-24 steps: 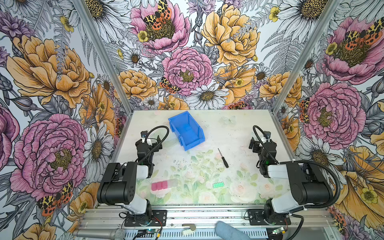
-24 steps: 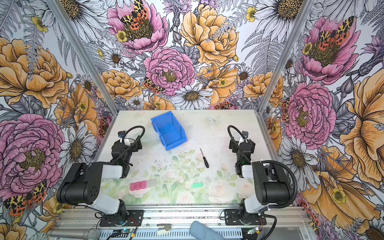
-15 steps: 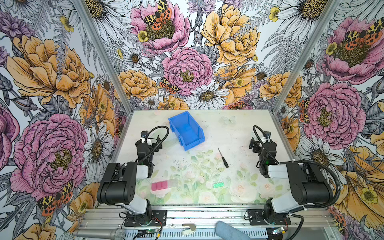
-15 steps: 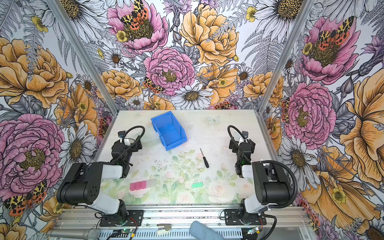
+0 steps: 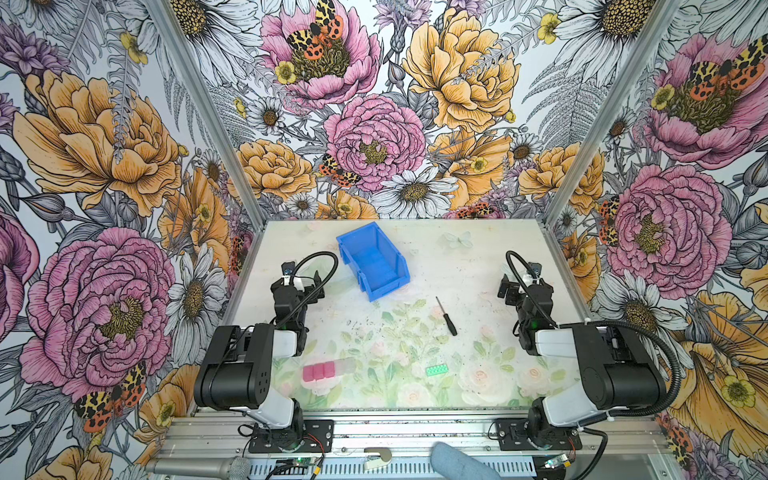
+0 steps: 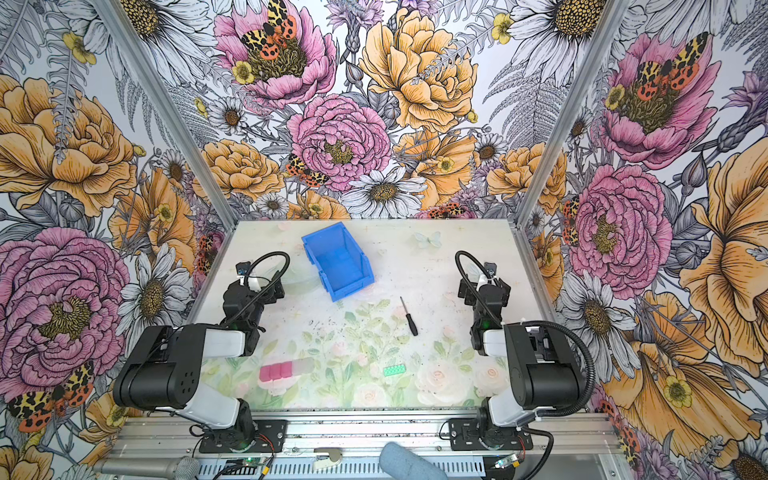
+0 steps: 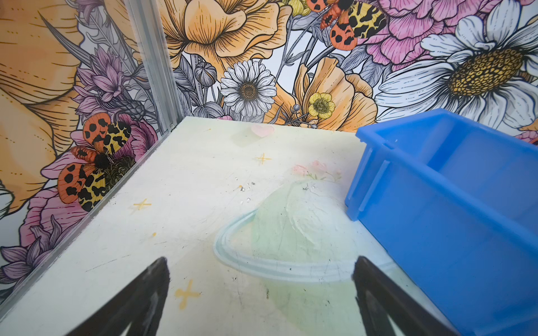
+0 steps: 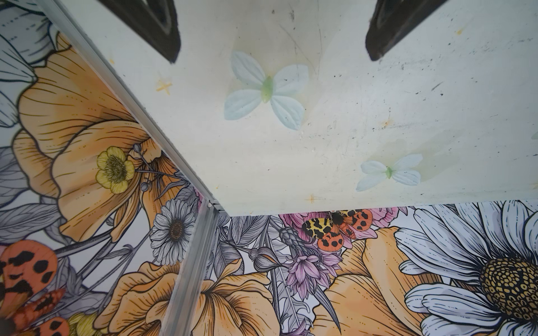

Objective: Put the screwdriver in the bin

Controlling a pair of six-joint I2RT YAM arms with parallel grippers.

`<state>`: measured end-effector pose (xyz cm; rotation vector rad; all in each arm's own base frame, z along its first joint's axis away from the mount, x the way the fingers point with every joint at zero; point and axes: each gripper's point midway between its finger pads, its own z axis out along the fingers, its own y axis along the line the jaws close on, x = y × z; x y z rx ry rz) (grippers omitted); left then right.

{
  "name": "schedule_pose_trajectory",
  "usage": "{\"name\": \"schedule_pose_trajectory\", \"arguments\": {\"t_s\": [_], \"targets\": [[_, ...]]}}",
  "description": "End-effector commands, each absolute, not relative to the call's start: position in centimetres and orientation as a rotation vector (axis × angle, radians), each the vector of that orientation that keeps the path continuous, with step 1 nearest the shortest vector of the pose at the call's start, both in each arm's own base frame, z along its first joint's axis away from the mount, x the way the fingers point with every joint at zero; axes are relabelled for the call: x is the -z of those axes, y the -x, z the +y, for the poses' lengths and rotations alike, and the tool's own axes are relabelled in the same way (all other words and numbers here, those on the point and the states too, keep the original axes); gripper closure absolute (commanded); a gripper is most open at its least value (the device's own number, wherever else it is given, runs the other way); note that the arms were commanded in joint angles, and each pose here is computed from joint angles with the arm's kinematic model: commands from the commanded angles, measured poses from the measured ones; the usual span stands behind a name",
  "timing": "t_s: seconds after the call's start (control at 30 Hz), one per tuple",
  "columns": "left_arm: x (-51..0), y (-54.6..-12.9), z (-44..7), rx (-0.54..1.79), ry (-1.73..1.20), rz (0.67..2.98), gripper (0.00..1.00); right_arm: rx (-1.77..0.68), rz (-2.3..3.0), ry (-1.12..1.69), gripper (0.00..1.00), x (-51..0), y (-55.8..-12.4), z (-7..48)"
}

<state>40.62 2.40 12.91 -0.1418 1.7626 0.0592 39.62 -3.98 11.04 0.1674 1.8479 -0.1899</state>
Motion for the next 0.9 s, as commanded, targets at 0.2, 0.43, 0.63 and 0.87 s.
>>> {"name": "schedule_pose_trajectory", "arguments": {"t_s": [0.2,0.43,0.63,0.87], "targets": [[-12.9,-40.6,1.9,-0.026,0.119,1.76,0.01,0.181,1.826,-0.182,0.0,-11.4,-39.7,-3.8],[-13.3,-41.0,2.3,-0.01,0.131,1.786,0.01,0.201,1.848,-0.21,0.01,-12.4,-39.9,-4.3],[-14.5,-41.1,2.7,-0.012,0.159,1.845,0.01,0.198,1.843,-0.211,0.01,-14.9,-38.8,-4.1],[-16.6,-39.1,3.5,-0.029,0.249,1.869,0.01,0.232,1.931,-0.37,0.01,-17.6,-37.1,-5.6]]}}
